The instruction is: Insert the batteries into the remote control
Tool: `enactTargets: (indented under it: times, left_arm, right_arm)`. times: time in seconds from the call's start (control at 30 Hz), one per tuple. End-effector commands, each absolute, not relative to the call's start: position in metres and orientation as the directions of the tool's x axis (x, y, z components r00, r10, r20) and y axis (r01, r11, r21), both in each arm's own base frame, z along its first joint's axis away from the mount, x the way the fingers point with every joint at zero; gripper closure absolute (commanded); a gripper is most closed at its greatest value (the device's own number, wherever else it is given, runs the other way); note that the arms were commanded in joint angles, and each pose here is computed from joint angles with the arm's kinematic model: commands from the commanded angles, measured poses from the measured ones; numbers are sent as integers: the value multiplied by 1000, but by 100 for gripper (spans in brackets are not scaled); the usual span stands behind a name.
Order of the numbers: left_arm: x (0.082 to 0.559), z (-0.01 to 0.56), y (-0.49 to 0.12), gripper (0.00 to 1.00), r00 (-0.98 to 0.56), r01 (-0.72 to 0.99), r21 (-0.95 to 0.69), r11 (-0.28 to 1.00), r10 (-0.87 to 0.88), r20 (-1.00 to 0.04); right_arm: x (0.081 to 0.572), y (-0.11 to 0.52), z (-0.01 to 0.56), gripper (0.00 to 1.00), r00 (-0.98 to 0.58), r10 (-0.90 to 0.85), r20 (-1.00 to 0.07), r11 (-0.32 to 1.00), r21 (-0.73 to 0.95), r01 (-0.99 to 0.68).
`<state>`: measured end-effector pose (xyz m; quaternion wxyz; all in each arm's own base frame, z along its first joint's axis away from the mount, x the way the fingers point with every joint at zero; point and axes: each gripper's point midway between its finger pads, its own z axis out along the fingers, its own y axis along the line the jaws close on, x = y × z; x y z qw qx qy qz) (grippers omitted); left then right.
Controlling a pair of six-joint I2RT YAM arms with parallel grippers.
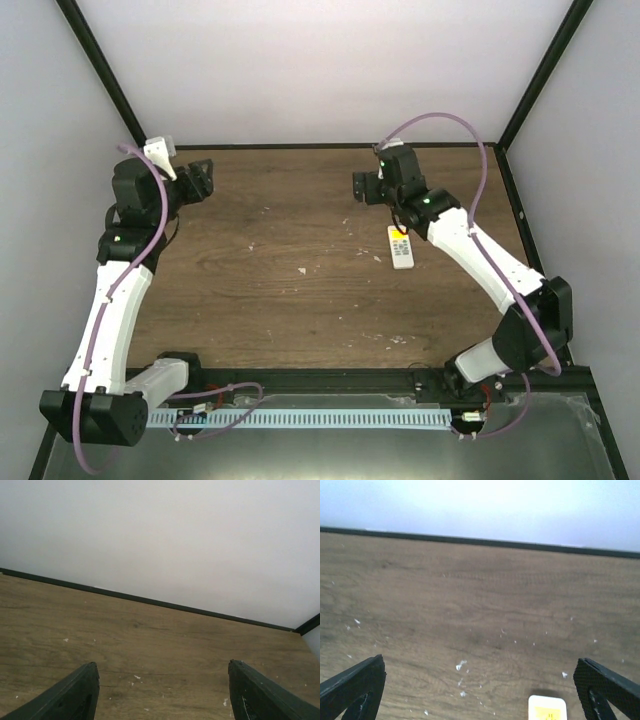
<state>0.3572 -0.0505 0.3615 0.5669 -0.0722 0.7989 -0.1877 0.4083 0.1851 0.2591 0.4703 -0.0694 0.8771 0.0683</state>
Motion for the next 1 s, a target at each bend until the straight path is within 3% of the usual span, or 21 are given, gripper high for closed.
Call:
enactTargets:
  times: [0.0,0.57,0.97]
  left_arm:
    - [357,362,-42,29,-335,55,-368,928,-330,-882]
    - [360,363,-39,28,-324,47,-356,933,-323,-889]
    - [359,359,-40,27,-332,48,-355,934,-321,-887]
  right_arm:
    - [404,179,313,0,-444,-56,-894,980,35,-194]
    - [409,157,314,0,-434,-74,-898,996,-41,-85]
    - [388,168,339,0,-333,-67,-941,976,7,-218]
